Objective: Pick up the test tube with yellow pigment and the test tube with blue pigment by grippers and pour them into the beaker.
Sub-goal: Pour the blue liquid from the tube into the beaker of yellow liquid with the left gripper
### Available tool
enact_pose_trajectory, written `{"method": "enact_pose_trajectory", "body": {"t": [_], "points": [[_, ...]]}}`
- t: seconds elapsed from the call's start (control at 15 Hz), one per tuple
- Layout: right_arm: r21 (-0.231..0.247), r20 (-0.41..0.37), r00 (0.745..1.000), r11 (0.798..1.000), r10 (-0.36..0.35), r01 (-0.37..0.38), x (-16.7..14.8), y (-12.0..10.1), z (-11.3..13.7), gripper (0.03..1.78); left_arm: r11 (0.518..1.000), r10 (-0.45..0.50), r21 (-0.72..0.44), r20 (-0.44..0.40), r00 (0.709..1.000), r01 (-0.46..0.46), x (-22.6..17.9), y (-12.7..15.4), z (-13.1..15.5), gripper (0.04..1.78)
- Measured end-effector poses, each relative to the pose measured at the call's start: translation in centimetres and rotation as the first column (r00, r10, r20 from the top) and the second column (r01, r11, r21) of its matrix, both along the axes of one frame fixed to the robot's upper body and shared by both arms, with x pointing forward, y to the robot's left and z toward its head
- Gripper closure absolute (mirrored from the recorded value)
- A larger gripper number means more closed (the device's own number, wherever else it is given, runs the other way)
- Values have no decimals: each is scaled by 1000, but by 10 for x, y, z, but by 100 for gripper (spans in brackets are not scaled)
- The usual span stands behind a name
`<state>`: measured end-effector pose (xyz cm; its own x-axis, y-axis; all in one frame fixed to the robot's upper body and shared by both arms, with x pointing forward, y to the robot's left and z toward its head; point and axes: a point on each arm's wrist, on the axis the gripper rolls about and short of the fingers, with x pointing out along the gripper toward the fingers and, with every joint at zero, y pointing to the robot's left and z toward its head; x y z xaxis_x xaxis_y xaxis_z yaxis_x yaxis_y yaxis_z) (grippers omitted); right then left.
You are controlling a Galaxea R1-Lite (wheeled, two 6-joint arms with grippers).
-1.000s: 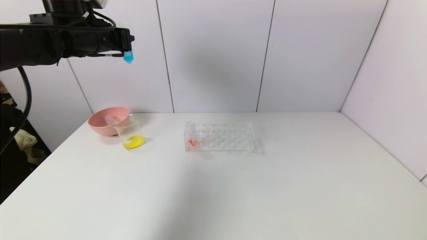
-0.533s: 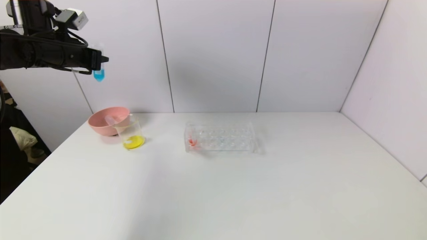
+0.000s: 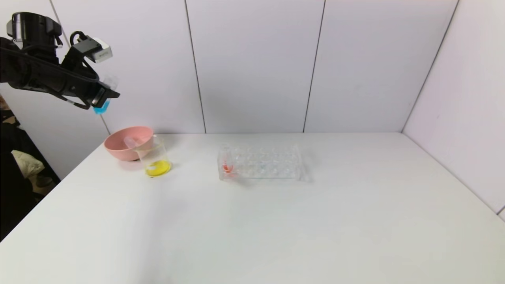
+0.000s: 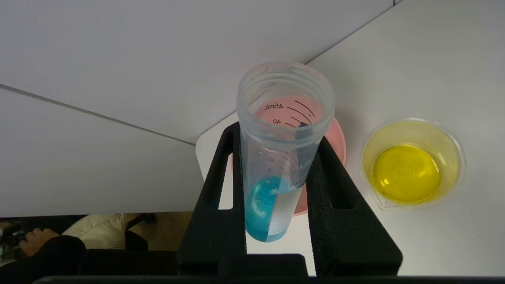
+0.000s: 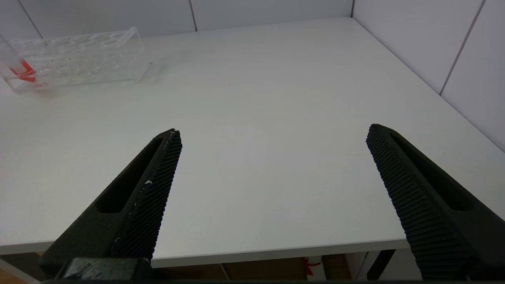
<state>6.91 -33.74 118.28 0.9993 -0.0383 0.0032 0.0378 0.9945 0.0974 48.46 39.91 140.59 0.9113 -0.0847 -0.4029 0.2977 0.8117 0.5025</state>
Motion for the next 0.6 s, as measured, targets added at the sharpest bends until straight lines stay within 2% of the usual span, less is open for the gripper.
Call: {"method": "enact_pose_trajectory", "body": {"t": [0.33,0.6], "points": [[0,0,1000,1000,0,0,0,0,0,10,979,-105,167,-79,991,117,3,-1,-14,137],[0,0,1000,1000,0,0,0,0,0,10,924,-206,291,-171,964,249,-1,-4,-23,137]]}}
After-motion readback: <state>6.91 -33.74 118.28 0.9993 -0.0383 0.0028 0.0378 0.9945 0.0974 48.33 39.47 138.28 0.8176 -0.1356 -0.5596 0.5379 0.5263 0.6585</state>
